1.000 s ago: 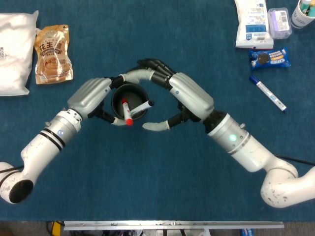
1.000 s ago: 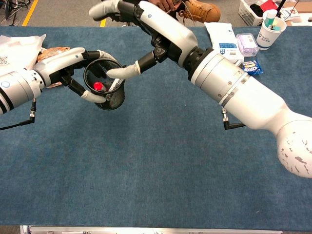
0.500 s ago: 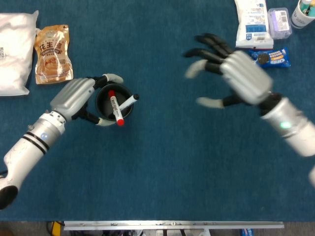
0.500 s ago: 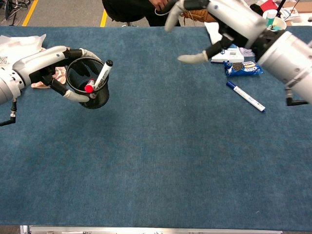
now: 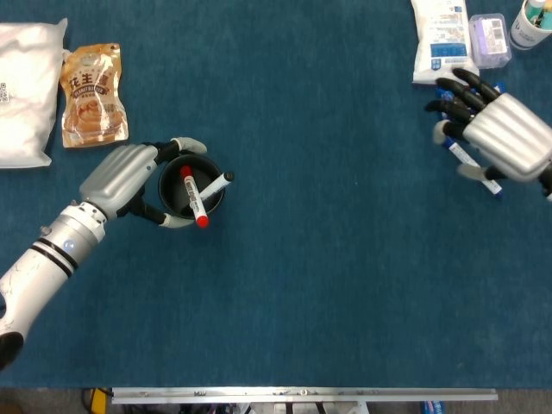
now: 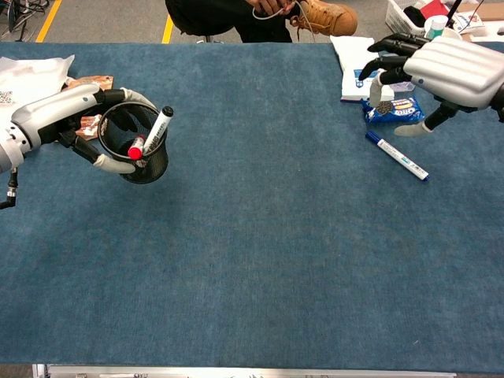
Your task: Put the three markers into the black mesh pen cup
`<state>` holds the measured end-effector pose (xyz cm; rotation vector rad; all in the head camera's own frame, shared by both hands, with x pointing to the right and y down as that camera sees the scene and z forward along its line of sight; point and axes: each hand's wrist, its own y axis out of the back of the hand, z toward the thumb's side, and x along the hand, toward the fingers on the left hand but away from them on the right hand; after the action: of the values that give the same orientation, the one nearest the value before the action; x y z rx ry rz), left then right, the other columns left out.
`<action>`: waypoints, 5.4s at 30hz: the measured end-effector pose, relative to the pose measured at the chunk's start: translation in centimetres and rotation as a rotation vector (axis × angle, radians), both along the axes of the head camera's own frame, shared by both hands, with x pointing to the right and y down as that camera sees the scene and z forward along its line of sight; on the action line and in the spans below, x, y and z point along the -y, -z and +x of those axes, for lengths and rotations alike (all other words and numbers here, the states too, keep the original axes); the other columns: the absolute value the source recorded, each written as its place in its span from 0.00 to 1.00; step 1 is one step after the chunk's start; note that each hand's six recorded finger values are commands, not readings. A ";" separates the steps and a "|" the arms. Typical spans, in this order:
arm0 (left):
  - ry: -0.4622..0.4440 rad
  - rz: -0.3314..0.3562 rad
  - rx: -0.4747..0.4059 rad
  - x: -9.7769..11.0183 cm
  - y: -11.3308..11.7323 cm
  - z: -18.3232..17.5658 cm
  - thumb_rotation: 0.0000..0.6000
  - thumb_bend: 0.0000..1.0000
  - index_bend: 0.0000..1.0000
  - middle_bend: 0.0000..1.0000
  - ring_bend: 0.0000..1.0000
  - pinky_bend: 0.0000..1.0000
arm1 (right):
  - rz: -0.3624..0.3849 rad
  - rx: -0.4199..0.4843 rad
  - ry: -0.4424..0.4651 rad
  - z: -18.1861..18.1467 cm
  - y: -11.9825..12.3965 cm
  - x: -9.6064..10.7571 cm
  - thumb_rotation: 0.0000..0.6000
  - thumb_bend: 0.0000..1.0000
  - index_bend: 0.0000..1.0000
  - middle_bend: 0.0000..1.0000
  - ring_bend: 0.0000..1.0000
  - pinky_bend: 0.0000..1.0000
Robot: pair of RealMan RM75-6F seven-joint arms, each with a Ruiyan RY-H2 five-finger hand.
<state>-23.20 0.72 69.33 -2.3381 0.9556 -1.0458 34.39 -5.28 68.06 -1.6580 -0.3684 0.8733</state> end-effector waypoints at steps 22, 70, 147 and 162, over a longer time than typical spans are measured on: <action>0.020 -0.002 -0.007 0.3 -0.2 -1.0 1.00 0.14 0.21 0.38 0.35 0.27 | 0.108 -0.313 0.105 4.2 -6.7 -1.0 1.00 0.00 0.00 0.02 0.00 0.00; 0.055 0.009 -0.005 0.3 0.2 -2.7 1.00 0.14 0.21 0.38 0.35 0.27 | 0.134 -0.196 0.176 -3.3 -10.6 -3.2 1.00 0.00 0.00 0.00 0.00 0.00; 0.087 0.023 -0.005 0.2 0.6 -3.8 1.00 0.14 0.20 0.36 0.34 0.27 | -0.011 -0.155 0.039 -9.8 -12.2 -1.5 1.00 0.27 0.58 0.24 0.04 0.00; 0.093 0.026 -0.004 0.2 0.8 -4.0 1.00 0.14 0.20 0.36 0.34 0.27 | -0.026 -0.126 0.001 -10.2 -12.0 -0.9 1.00 0.32 0.63 0.28 0.07 0.00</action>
<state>-27.22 0.53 68.52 -2.2951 1.0829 -1.0577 24.19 -4.34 80.04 -1.6170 -0.2704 0.9801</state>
